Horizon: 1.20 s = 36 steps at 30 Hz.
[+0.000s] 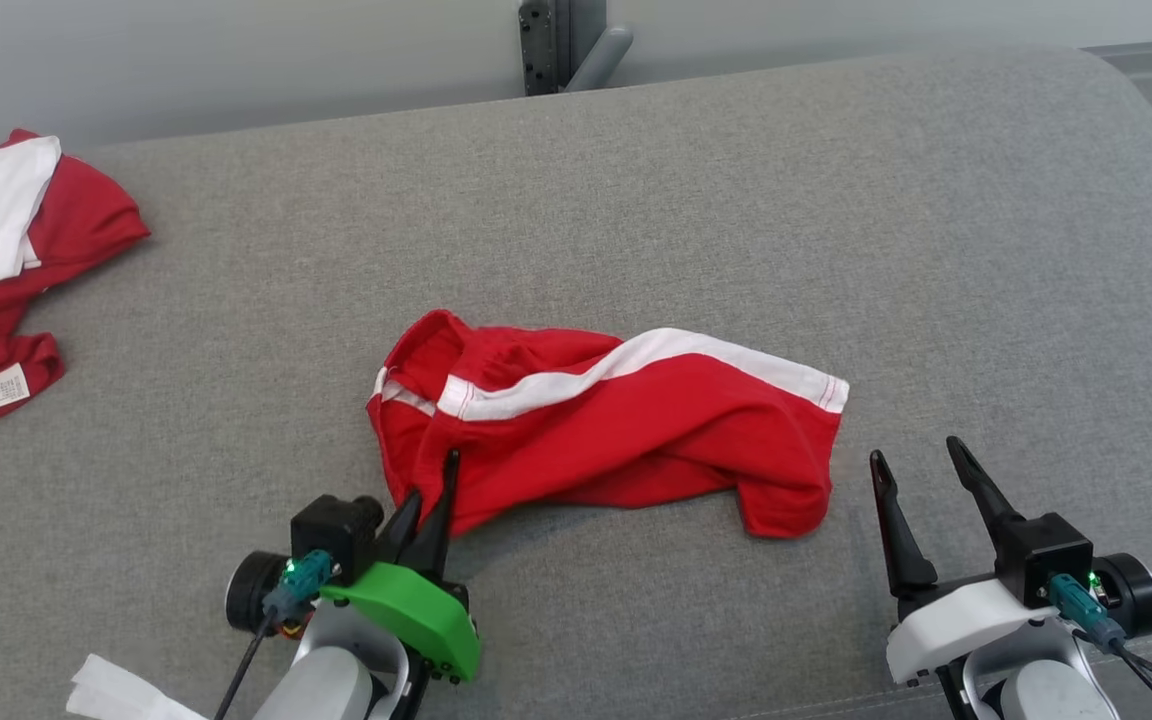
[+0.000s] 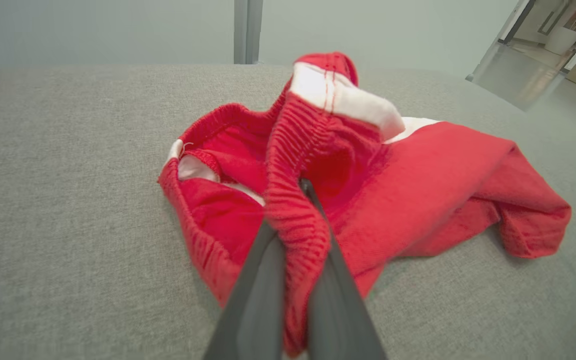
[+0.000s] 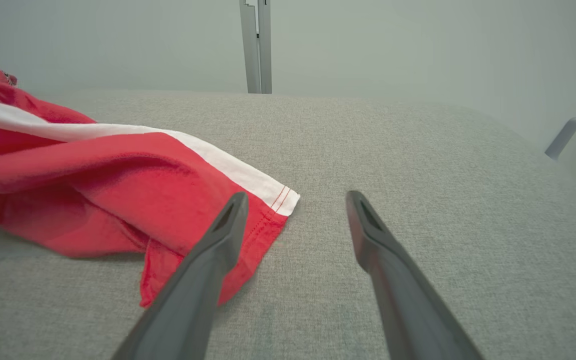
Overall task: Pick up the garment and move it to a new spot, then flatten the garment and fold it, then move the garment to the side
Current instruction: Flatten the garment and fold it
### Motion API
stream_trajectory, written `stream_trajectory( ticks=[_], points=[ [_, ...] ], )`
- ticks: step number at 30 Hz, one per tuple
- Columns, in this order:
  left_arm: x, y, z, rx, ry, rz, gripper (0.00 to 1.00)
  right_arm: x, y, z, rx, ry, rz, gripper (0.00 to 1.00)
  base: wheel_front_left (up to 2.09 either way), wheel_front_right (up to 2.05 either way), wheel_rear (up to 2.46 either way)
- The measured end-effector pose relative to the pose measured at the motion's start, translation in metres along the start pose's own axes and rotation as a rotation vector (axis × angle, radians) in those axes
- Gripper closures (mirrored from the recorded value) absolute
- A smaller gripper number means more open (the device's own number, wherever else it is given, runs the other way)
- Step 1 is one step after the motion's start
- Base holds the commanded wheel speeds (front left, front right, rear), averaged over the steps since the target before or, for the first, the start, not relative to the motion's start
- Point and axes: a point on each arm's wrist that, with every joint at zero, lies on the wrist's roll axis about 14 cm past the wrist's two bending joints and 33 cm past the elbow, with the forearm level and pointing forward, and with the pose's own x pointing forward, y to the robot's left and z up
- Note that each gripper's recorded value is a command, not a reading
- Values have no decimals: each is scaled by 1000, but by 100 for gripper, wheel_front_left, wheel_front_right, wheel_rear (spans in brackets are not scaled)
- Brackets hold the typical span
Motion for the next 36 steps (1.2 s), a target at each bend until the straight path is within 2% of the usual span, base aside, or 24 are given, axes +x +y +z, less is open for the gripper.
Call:
stream_trajectory(
  ticks=[9, 11, 14, 16, 26, 36],
  points=[
    [-16, 20, -29, -119, 56, 115, 100, -9, -8, 5, 9, -15, -30, 0, 0, 0, 0],
    [-16, 27, -33, -165, 61, 145, 93, -11, -10, 5, 15, -15, -35, 0, 0, 0, 0],
    [-16, 35, -36, -218, 59, 182, 55, -12, -10, 5, 20, -14, -39, 0, 0, 0, 0],
    [-16, 37, -37, -221, 62, 188, 0, -13, -11, 5, 25, -15, -41, 0, 0, 0, 0],
    [-14, 43, -15, -215, -22, 187, 0, -12, -15, 11, 23, -33, -52, 0, 0, 0, 0],
    [-36, 49, 17, -152, -145, 204, 0, -8, -13, 26, 36, -85, -46, 0, 0, 0, 0]
  ],
)
